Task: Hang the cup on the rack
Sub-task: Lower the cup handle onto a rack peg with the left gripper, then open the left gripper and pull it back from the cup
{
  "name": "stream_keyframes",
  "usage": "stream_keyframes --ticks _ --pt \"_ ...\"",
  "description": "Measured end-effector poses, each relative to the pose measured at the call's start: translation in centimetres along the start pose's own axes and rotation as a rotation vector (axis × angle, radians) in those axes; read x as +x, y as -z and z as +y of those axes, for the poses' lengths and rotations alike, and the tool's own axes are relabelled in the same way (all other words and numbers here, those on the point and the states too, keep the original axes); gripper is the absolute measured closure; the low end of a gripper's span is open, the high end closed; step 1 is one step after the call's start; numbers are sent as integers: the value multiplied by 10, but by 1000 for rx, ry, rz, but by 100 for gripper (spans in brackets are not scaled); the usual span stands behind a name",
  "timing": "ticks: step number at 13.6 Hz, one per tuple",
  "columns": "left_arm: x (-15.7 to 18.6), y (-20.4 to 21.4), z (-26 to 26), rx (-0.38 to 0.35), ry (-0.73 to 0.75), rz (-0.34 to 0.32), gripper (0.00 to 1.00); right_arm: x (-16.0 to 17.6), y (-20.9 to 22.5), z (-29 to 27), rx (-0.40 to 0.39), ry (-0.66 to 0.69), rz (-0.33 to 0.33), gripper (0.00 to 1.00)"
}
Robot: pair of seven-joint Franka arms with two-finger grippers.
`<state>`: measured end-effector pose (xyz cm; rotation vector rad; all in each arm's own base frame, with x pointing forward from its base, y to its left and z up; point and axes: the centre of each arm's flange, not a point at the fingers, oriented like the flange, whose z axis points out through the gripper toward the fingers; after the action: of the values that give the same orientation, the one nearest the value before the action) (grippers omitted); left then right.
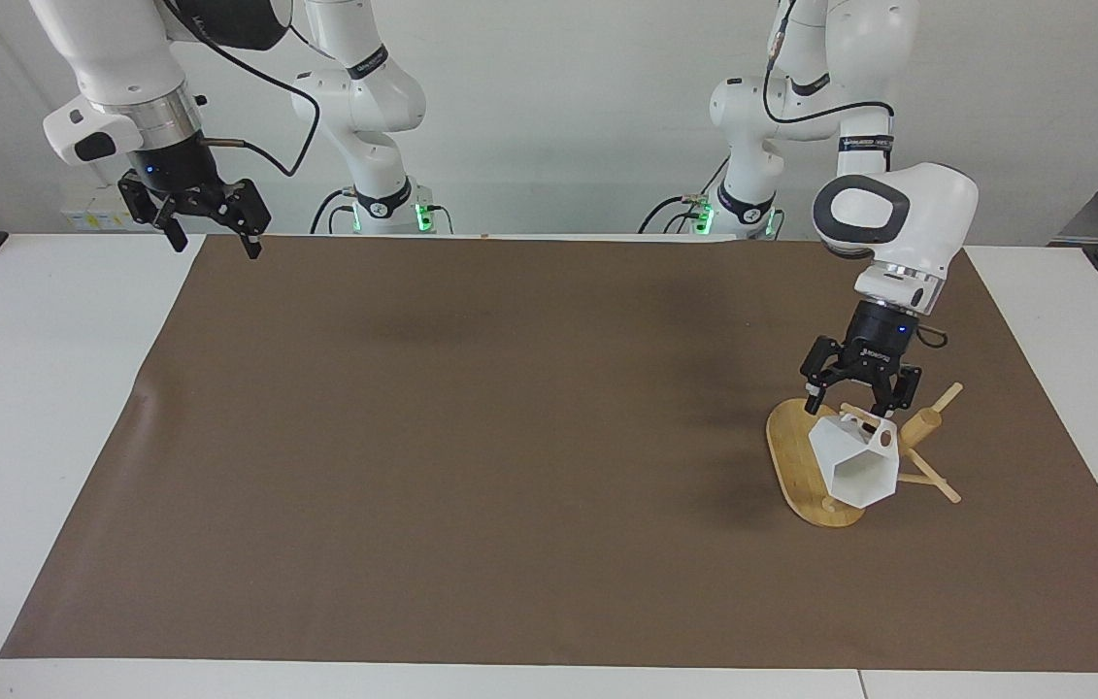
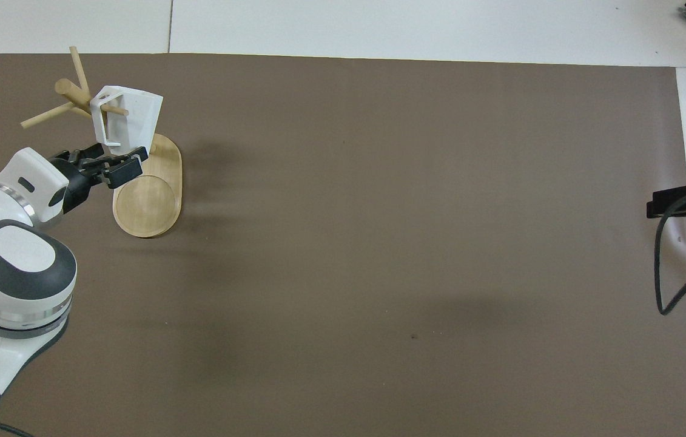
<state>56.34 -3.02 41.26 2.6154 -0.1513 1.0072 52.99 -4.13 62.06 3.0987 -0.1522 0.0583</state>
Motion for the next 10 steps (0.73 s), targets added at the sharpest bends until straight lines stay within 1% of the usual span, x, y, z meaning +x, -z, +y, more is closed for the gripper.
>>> stream_keyframes --ticks 1,3,5,8,10 --pt "1 2 -5 -3 8 -1 0 3 -4 0 0 1 -8 0" --pt "3 10 -13 -30 21 -10 0 9 -6 -1 0 2 -9 0" --pt "9 23 -23 -57 -8 -32 0 15 0 -2 0 2 -3 0" --pt "24 55 -44 -74 -136 -110 0 17 4 -2 0 2 -18 0" --pt "32 80 -57 -79 -186 -160 0 17 3 -1 -1 1 -31 0"
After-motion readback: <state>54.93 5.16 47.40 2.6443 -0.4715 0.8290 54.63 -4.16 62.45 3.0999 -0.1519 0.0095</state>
